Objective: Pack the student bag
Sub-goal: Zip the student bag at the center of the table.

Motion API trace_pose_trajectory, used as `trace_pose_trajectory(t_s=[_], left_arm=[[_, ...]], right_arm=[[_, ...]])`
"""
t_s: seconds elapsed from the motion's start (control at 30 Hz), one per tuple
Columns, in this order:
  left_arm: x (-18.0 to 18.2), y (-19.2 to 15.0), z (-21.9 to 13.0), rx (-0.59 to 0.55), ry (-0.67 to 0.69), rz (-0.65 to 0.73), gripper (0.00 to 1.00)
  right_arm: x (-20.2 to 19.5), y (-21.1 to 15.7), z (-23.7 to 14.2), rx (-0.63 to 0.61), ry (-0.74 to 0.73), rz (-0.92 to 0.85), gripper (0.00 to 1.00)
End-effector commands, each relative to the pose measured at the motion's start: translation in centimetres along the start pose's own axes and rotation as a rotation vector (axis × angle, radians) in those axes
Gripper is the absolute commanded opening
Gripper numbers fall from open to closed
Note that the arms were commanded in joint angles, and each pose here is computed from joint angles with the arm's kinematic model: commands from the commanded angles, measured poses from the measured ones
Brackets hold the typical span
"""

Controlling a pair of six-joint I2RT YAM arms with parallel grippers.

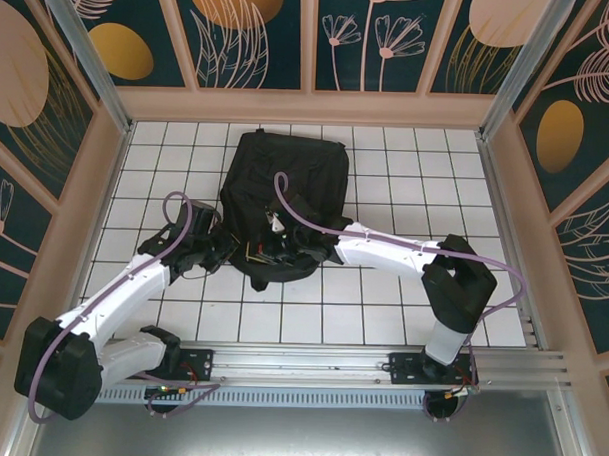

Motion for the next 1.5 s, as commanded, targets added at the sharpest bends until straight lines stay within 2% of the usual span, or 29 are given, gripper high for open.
trace_pose_trajectory(t_s=[0.0,0.3,0.47,1.1,1.47], left_arm=[[-0.5,1.3,-1.1,-0.101,0.001,0.058,0.00],[1.1,3.3,-2.0,-0.249,0.089,0.168,0.00],[2.4,3.4,-1.9,-0.263,0.115,0.199,0.00],[3.5,4.6,-4.0,-0.370,0.179,0.263,0.00],[3.7,4.9,-4.6,-0.397,0.193,0.288,0.00]], right_arm=[[-0.2,-0.6,-1.4,-0.003,-0.040,-0.029,0.00],[-0.6,-3.0,-2.2,0.080,-0.103,-0.076,0.00],[-2.1,-3.7,-3.0,0.109,-0.170,-0.081,0.00],[-7.6,-2.5,-9.1,0.101,-0.321,-0.086,0.00],[-12.2,0.7,-13.3,-0.001,-0.447,-0.078,0.00]])
Point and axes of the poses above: each hand's point on the last joint's axis, 136 mm out from that joint toward the fingers, its own z axis out along the fingers, its own x axis along the line the jaws close on, y = z × x, the point moved 3 cm from there along -z, back along the fingers, and after that the axes turned 12 degrees about -z, right-handed, at the moved point
